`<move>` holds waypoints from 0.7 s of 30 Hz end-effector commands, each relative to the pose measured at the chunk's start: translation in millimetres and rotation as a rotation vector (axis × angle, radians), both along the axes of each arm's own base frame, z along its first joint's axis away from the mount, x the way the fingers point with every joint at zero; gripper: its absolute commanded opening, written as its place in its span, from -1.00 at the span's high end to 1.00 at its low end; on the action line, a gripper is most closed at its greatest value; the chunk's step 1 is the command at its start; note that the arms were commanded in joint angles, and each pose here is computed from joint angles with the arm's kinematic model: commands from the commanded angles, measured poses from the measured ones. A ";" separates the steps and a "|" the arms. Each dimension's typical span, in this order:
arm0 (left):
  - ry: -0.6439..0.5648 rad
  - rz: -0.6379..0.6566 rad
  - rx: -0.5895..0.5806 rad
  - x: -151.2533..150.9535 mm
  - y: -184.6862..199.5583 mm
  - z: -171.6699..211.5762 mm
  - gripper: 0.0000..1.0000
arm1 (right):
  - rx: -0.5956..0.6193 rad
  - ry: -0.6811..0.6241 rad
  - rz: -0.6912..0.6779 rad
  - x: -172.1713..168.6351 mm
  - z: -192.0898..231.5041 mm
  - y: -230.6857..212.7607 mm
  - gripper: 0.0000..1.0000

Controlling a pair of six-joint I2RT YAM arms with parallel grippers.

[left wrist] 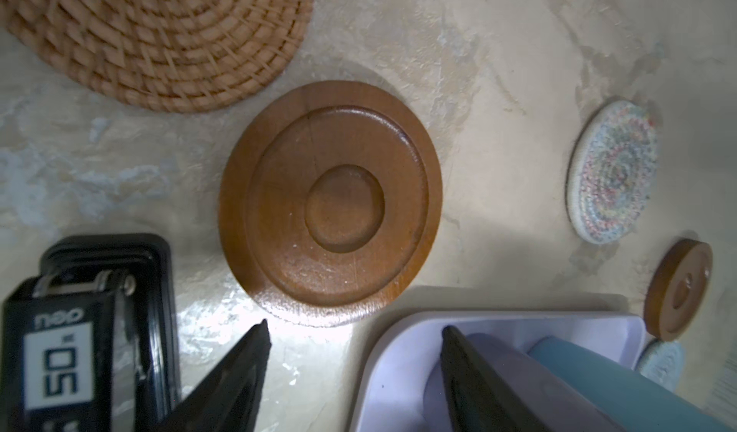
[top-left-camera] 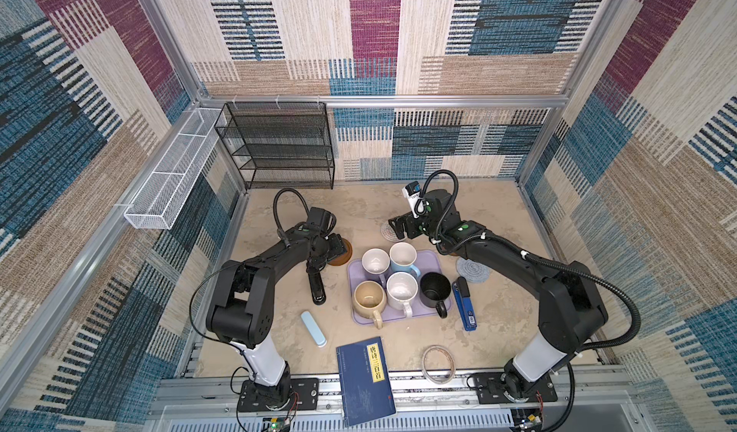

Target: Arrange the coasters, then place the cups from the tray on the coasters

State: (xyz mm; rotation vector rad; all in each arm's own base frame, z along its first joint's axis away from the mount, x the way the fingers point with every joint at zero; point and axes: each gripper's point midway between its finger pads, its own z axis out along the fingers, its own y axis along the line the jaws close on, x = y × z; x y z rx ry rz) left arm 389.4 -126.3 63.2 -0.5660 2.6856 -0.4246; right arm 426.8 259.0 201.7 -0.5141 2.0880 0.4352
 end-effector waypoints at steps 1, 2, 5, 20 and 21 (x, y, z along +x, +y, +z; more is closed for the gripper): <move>-0.012 0.054 0.070 8.0 11.1 -5.0 -0.35 | 0.028 -0.033 0.017 2.9 10.6 -0.3 -0.95; -0.006 0.054 0.063 8.8 9.4 -9.2 -0.34 | 0.029 -0.033 0.015 3.9 11.2 -1.5 -0.95; 0.018 0.062 0.061 9.1 7.4 -19.2 -0.30 | 0.025 -0.031 0.009 5.7 10.6 -5.3 -0.95; 0.038 0.057 0.149 18.3 2.4 -33.8 -0.18 | 0.010 -0.023 -0.004 2.9 2.2 -13.0 -0.94; 0.040 0.052 0.164 20.2 1.6 -34.6 -0.18 | 0.007 -0.024 -0.006 2.7 1.5 -13.7 -0.94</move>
